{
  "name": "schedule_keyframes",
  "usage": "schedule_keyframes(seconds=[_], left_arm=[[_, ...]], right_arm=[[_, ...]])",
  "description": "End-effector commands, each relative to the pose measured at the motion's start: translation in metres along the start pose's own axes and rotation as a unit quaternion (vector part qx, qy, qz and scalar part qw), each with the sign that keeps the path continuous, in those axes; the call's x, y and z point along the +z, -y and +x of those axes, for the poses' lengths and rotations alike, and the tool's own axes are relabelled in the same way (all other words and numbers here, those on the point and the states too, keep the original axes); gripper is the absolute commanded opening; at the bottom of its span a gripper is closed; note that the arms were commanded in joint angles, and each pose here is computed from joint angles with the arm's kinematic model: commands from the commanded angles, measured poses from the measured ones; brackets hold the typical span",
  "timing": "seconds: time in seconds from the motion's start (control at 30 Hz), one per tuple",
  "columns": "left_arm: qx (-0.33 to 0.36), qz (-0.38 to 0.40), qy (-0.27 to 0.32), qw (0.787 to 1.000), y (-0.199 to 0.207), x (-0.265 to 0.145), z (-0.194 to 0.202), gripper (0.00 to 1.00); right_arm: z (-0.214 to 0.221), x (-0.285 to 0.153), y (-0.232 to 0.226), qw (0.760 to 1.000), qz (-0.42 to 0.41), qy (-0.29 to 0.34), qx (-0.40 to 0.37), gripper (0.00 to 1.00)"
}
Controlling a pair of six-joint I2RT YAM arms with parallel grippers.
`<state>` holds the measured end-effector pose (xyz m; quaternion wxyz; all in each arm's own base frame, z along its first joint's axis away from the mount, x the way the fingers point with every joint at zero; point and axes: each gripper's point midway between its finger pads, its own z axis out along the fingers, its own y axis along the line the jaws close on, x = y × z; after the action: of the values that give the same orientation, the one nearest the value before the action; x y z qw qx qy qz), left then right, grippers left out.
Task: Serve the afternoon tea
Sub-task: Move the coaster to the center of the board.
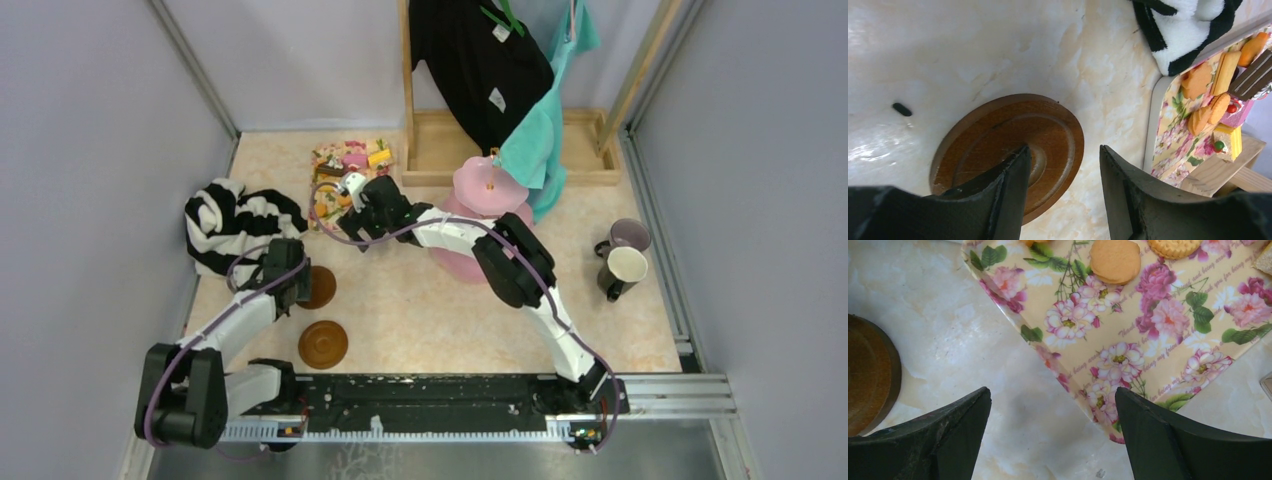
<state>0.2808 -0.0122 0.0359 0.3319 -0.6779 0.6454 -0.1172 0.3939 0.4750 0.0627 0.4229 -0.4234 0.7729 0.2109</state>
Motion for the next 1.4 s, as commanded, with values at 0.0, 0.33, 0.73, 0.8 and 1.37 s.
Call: schedule_keyframes(seconds=[0.0,0.33,0.73,0.8,1.37], left_arm=[[0.029,-0.046,0.035,0.998,-0.023,0.014,-0.01,0.6],[0.034,-0.047,0.069,0.996,-0.011,0.021,-0.021,0.6],[0.041,-0.049,0.053,0.997,0.001,0.037,-0.014,0.59],[0.038,-0.051,0.054,0.997,0.001,0.038,-0.014,0.59],[-0.001,-0.074,0.092,0.993,-0.024,0.028,-0.04,0.59]], right_arm=[[-0.026,0.005,0.006,0.999,-0.01,0.031,-0.013,0.94],[-0.022,0.02,0.012,0.999,-0.022,0.021,-0.029,0.94],[0.008,0.027,0.015,0.999,-0.021,-0.012,-0.028,0.73],[0.015,0.028,0.014,0.999,-0.023,-0.018,-0.027,0.67],[0.051,0.006,-0.013,0.997,-0.042,-0.052,-0.033,0.2]])
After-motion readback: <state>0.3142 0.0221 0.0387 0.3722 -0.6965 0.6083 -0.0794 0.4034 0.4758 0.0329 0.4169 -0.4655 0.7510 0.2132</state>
